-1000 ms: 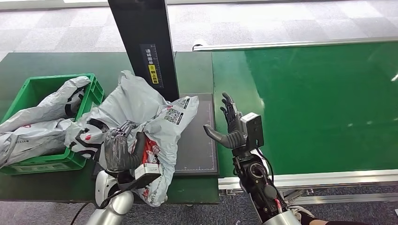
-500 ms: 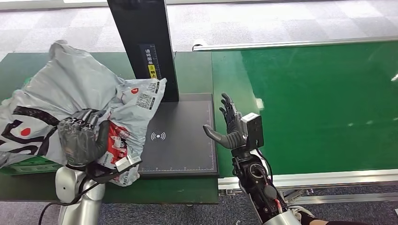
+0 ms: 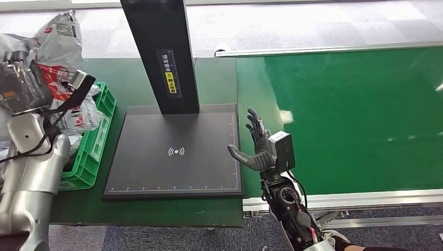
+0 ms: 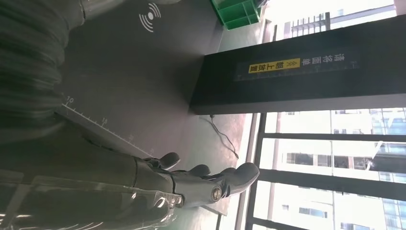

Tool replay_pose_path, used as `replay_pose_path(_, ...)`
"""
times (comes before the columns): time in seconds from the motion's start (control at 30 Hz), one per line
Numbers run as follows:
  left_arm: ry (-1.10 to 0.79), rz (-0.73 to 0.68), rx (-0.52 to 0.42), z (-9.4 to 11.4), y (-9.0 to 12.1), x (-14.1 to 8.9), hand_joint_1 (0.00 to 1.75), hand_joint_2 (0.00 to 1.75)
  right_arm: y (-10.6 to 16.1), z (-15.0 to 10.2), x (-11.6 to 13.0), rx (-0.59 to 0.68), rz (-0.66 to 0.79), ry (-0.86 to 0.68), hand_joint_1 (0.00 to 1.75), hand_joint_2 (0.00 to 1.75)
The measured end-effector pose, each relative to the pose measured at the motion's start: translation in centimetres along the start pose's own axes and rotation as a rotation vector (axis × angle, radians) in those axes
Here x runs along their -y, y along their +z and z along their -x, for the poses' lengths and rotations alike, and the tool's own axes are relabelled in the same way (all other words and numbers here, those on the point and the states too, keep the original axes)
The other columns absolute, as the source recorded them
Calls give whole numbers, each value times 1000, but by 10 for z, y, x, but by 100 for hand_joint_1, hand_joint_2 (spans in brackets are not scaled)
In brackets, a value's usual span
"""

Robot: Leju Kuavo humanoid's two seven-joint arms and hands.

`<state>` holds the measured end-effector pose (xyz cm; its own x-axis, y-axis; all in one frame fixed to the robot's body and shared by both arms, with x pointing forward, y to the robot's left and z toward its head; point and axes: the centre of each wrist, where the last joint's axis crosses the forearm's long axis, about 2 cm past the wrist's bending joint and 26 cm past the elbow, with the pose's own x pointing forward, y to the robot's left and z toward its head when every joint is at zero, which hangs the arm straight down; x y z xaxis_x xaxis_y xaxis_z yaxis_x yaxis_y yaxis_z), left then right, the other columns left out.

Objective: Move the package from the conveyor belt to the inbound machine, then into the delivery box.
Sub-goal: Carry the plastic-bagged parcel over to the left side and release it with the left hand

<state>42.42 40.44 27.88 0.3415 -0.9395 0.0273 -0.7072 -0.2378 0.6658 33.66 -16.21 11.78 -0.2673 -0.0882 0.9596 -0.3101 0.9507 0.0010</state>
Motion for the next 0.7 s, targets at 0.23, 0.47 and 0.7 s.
replay_pose_path(0.23, -276, 511, -163, 47, -29, 38, 175, 175, 4, 1, 3, -16, -36, 27, 0, 175)
replay_pose_path(0.47, -431, 772, -214, 82, -13, 56, 175, 175, 4, 1, 3, -14, -51, 33, 0, 175)
replay_pose_path(0.7, -531, 1148, -347, 106, 4, 64, 175, 175, 2, 0, 4, -9, -75, 42, 0, 175)
